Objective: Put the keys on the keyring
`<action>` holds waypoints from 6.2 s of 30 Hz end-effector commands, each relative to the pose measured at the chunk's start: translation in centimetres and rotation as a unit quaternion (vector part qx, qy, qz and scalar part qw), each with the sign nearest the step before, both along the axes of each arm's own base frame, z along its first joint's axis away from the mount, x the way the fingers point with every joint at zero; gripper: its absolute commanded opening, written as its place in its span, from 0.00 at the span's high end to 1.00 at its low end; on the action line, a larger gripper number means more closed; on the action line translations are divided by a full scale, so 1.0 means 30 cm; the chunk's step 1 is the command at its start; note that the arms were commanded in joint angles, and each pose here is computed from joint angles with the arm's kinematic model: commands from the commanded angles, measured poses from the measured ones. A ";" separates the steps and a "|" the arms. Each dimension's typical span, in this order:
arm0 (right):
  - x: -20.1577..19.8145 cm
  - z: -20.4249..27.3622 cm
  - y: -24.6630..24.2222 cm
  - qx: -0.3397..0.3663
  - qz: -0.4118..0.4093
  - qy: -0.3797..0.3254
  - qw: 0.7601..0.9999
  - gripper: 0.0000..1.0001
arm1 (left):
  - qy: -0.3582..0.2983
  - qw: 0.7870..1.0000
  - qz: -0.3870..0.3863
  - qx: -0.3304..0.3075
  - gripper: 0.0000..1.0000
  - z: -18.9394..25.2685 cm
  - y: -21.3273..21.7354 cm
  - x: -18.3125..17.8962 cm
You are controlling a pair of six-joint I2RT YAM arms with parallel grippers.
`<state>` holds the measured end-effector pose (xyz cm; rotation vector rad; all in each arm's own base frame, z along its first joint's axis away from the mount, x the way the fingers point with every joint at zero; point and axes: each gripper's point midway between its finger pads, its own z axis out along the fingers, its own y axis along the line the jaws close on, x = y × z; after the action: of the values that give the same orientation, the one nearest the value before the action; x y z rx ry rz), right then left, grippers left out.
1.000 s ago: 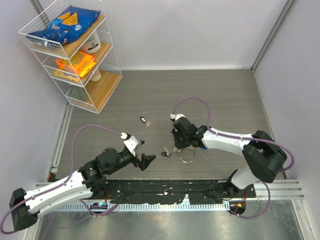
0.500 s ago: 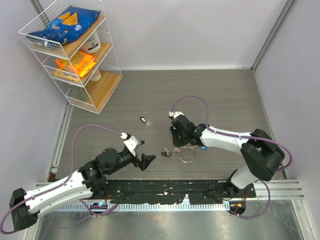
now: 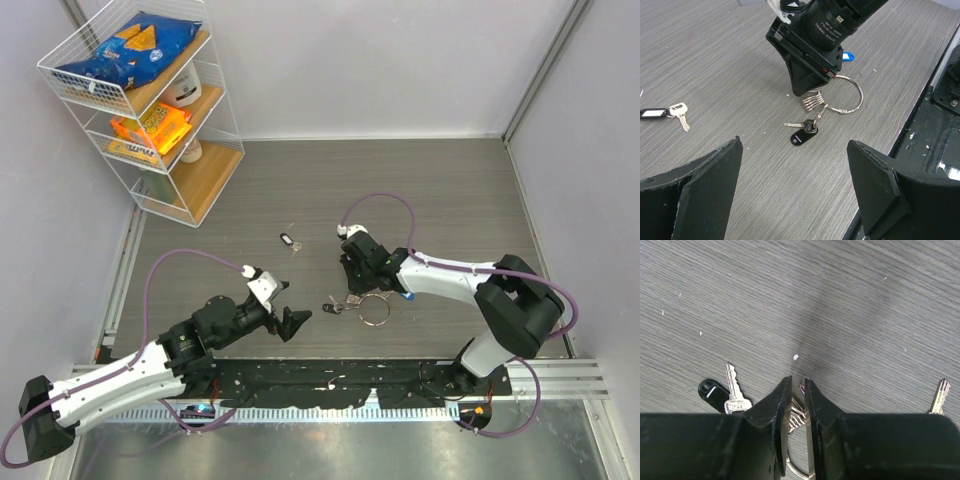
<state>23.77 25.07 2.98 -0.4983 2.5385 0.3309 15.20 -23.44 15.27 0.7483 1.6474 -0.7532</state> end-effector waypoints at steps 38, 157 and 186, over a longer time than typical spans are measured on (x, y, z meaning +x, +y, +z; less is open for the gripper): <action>0.032 0.007 -0.031 -0.009 -0.025 -0.027 0.999 0.83 | -0.008 1.000 -0.004 -0.023 0.08 0.047 -0.019 0.006; -0.229 1.080 0.171 0.375 -0.047 -0.327 0.866 0.94 | -0.063 0.978 -0.019 -0.198 1.00 0.480 -0.257 0.059; -0.394 1.093 0.146 0.312 0.081 -0.211 0.923 0.48 | -0.129 0.978 -0.110 -0.124 1.00 0.411 -0.212 -0.054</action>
<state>13.37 29.17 36.67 -0.4137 1.7649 0.9001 14.00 -30.07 25.94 0.8046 1.3068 -0.9580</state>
